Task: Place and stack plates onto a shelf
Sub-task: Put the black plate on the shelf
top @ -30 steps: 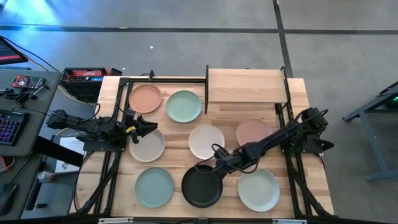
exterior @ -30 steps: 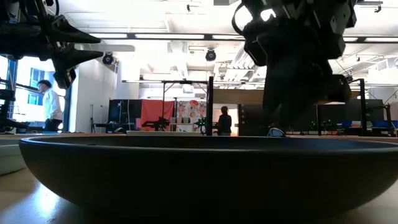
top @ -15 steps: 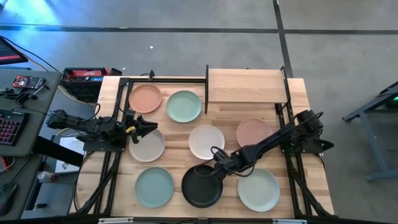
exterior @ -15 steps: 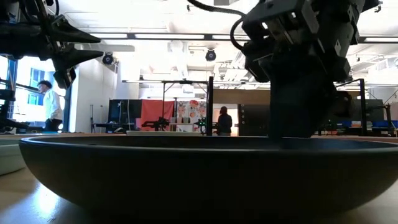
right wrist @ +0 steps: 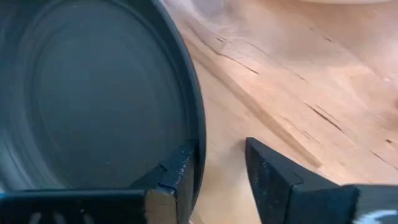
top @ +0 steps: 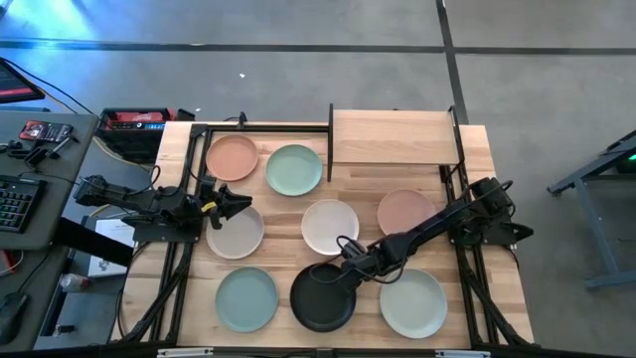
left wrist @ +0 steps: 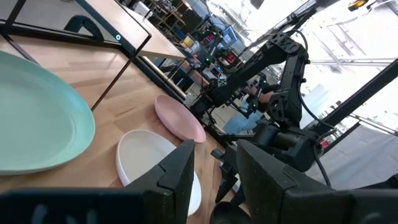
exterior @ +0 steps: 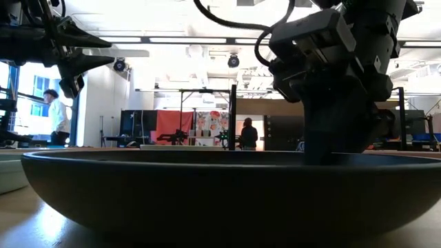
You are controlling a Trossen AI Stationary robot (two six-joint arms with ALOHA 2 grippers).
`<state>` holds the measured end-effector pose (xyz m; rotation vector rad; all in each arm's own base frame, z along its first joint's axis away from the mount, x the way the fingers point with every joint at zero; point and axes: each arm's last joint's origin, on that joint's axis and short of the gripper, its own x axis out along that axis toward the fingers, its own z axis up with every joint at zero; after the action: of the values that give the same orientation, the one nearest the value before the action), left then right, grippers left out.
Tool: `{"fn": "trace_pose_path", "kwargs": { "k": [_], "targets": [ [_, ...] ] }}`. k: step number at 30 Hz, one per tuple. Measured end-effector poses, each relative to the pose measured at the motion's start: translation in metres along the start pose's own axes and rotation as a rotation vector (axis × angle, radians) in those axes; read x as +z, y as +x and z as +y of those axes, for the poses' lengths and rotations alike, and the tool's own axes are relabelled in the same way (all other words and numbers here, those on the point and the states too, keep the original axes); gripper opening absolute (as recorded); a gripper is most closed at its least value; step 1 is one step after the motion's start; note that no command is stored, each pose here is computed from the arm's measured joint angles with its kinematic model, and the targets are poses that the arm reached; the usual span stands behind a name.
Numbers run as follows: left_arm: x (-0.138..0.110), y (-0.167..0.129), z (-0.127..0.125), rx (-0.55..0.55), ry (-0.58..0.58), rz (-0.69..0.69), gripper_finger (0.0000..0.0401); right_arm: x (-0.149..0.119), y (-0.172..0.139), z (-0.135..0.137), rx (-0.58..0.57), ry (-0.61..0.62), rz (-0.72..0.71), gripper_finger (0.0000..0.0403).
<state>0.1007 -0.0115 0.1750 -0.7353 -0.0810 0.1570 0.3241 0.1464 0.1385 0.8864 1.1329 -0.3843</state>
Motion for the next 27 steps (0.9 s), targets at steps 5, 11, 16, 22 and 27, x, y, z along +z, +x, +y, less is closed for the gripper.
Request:
{"fn": "trace_pose_path", "kwargs": {
  "k": [5, 11, 16, 22, 27],
  "targets": [
    [0.000, 0.000, 0.000, 0.000, 0.001, 0.000, 0.0110, -0.001, 0.000, 0.000, 0.005, 0.025, 0.019, 0.0047],
    [0.000, 0.000, 0.000, 0.001, 0.001, 0.000, 0.0110, -0.001, 0.000, 0.002, 0.033, 0.022, 0.061, 0.0010],
    [0.000, 0.000, 0.000, 0.001, 0.001, 0.000, 0.0110, -0.001, -0.003, 0.006, 0.056, 0.015, 0.093, 0.0003],
    [0.000, 0.000, 0.000, 0.002, 0.002, 0.001, 0.0110, 0.003, -0.012, 0.021, 0.110, -0.006, 0.079, 0.0001],
    [0.000, 0.000, 0.000, 0.002, 0.002, 0.001, 0.0110, 0.009, -0.020, 0.029, 0.114, -0.007, 0.071, 0.0000]
  ]
}}
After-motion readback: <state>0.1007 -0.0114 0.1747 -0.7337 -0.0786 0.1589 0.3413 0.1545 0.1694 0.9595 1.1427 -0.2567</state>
